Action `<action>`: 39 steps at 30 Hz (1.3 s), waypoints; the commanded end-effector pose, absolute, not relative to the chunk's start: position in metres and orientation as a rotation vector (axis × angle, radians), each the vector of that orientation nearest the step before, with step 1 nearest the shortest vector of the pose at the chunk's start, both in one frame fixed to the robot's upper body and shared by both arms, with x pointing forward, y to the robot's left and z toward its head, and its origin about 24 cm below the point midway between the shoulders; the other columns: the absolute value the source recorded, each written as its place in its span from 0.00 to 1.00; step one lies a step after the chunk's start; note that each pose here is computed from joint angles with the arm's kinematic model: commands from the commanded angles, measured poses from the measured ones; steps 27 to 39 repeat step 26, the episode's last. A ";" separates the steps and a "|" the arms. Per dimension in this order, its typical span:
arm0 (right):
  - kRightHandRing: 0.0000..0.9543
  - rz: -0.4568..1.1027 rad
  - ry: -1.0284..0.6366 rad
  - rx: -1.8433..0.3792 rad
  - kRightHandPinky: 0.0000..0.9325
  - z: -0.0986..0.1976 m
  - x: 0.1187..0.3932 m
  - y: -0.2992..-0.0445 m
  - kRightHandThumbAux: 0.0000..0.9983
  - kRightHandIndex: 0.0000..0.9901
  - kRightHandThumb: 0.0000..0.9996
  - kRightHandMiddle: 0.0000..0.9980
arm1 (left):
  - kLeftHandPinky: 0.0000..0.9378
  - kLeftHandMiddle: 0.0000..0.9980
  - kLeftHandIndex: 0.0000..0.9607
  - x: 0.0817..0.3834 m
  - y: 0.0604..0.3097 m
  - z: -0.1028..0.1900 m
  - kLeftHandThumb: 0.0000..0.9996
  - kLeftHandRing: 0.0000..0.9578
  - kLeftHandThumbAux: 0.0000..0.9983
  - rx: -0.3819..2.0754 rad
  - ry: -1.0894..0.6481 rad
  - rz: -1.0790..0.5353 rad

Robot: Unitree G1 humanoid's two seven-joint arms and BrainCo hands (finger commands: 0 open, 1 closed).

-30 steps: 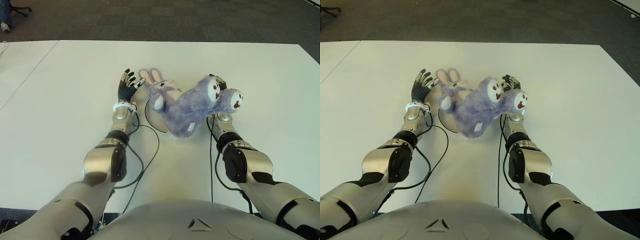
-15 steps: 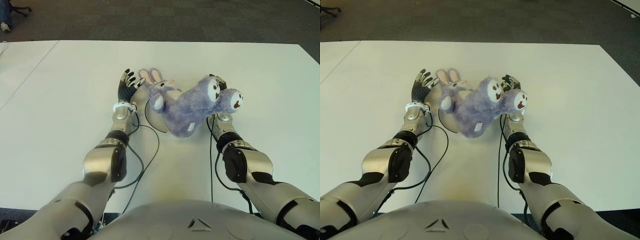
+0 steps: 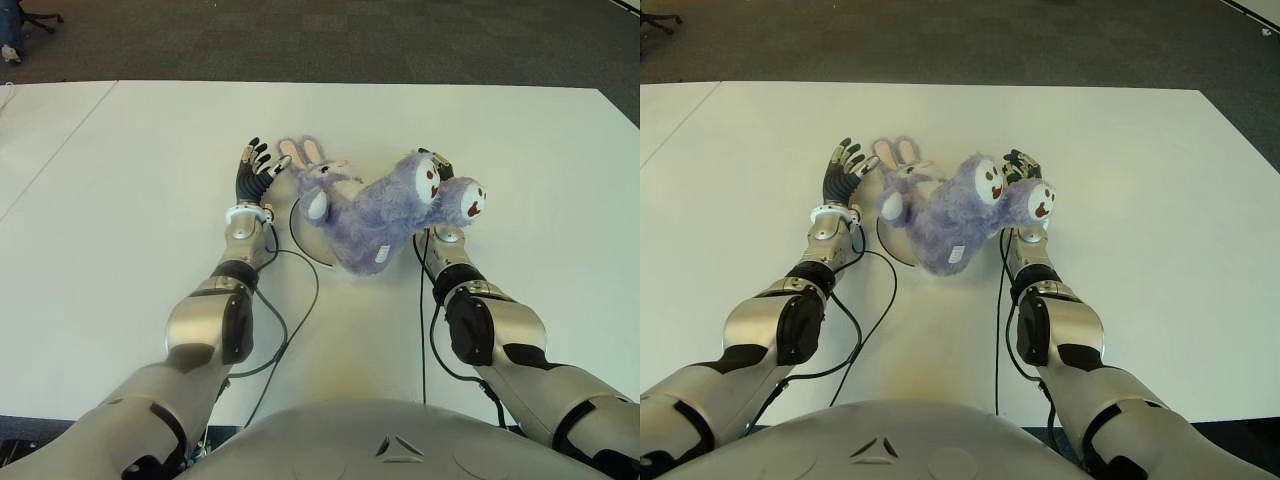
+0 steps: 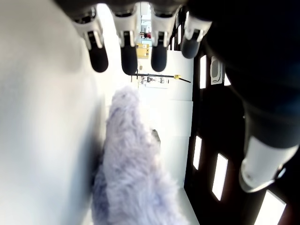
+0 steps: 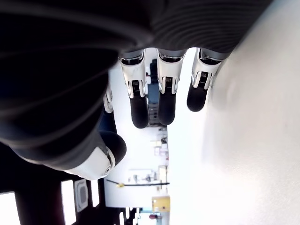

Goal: Put the doll into the plate.

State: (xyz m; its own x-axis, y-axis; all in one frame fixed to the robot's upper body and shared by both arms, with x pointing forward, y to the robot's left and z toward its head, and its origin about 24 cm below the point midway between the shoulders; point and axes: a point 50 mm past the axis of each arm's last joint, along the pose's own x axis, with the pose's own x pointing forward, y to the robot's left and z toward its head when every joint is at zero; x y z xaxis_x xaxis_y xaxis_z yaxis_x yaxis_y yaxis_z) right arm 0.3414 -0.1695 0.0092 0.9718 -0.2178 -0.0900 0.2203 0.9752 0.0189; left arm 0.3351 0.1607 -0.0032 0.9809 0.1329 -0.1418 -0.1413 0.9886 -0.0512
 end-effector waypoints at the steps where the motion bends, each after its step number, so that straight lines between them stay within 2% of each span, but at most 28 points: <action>1: 0.15 -0.277 0.473 0.082 0.15 -0.070 0.281 -0.169 0.74 0.40 0.69 0.18 | 0.16 0.13 0.08 0.287 0.164 -0.067 0.00 0.14 0.68 -0.065 0.475 0.179; 12: 0.15 -0.278 0.473 0.077 0.12 -0.071 0.281 -0.169 0.74 0.40 0.69 0.18 | 0.19 0.14 0.09 0.287 0.164 -0.067 0.00 0.15 0.69 -0.075 0.471 0.178; 39: 0.14 -0.279 0.477 0.067 0.11 -0.070 0.281 -0.169 0.74 0.40 0.69 0.18 | 0.17 0.13 0.08 0.288 0.165 -0.066 0.00 0.15 0.70 -0.080 0.466 0.185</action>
